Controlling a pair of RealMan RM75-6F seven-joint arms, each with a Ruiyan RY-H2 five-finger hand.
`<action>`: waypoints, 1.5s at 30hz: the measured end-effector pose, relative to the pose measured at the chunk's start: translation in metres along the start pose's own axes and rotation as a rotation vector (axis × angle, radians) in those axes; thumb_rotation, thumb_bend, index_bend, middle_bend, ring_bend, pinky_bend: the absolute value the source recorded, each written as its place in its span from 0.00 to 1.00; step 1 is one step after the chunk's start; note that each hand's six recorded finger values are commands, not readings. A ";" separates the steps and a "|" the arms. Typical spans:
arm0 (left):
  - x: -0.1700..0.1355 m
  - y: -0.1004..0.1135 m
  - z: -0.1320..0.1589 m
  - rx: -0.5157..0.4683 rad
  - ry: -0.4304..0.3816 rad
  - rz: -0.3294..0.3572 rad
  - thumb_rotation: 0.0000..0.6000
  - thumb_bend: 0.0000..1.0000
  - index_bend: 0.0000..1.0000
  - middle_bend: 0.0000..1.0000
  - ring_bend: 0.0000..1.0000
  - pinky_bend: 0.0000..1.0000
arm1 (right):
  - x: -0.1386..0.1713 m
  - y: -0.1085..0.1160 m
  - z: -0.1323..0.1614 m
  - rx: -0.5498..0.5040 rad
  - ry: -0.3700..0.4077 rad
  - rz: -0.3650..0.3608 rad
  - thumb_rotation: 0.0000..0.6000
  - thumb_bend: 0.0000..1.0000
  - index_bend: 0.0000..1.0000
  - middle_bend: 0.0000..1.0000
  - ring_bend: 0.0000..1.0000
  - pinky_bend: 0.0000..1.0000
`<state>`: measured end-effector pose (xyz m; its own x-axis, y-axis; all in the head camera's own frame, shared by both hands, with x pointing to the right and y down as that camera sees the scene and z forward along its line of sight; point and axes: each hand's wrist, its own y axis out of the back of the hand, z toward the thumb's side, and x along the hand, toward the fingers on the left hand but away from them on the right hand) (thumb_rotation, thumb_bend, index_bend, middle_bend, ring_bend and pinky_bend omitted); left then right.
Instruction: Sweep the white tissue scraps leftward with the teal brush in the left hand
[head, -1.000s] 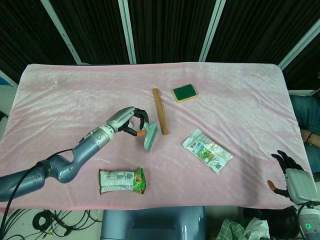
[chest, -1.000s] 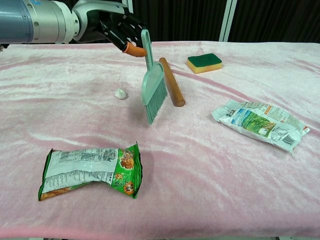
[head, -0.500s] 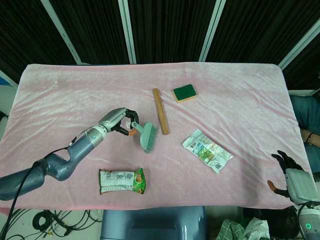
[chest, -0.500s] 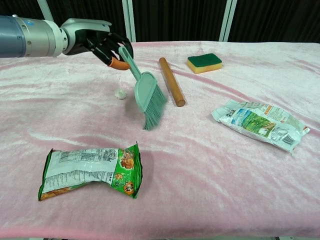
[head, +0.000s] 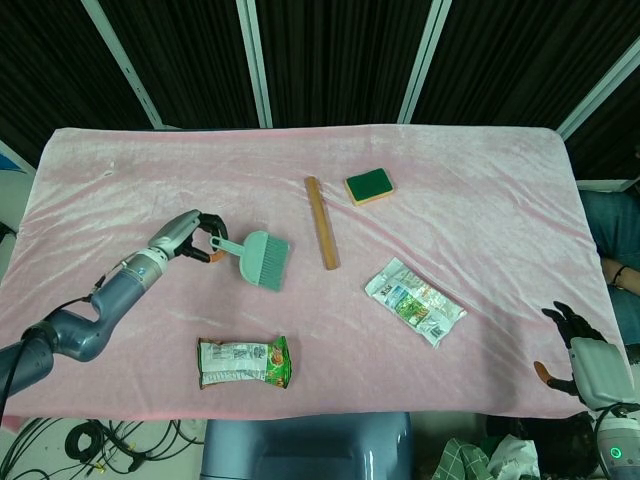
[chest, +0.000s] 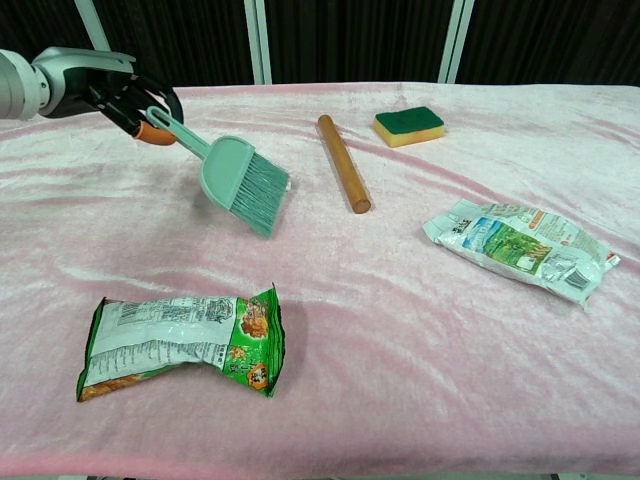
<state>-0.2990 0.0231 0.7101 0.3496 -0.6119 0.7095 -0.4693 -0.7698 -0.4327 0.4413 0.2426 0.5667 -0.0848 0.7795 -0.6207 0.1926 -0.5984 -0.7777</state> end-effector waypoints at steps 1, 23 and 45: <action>-0.002 0.002 -0.004 0.004 0.006 0.003 1.00 0.55 0.78 0.63 0.25 0.27 | 0.000 0.000 0.000 0.000 0.000 0.000 1.00 0.22 0.17 0.07 0.14 0.26; -0.021 0.042 0.035 -0.010 -0.139 0.121 1.00 0.55 0.78 0.63 0.25 0.27 | 0.000 0.000 0.000 0.004 0.002 -0.001 1.00 0.22 0.17 0.07 0.14 0.26; -0.074 0.084 0.009 0.439 0.017 0.210 1.00 0.55 0.78 0.62 0.25 0.28 | 0.000 0.000 0.000 0.010 0.000 -0.007 1.00 0.22 0.17 0.07 0.14 0.26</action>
<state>-0.3572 0.0020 0.6157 0.2688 -0.7619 0.5893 -0.1407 -0.6363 -0.7585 0.4410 0.2423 0.5663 -0.0856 0.7834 -0.6156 0.1824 -0.5951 -0.7827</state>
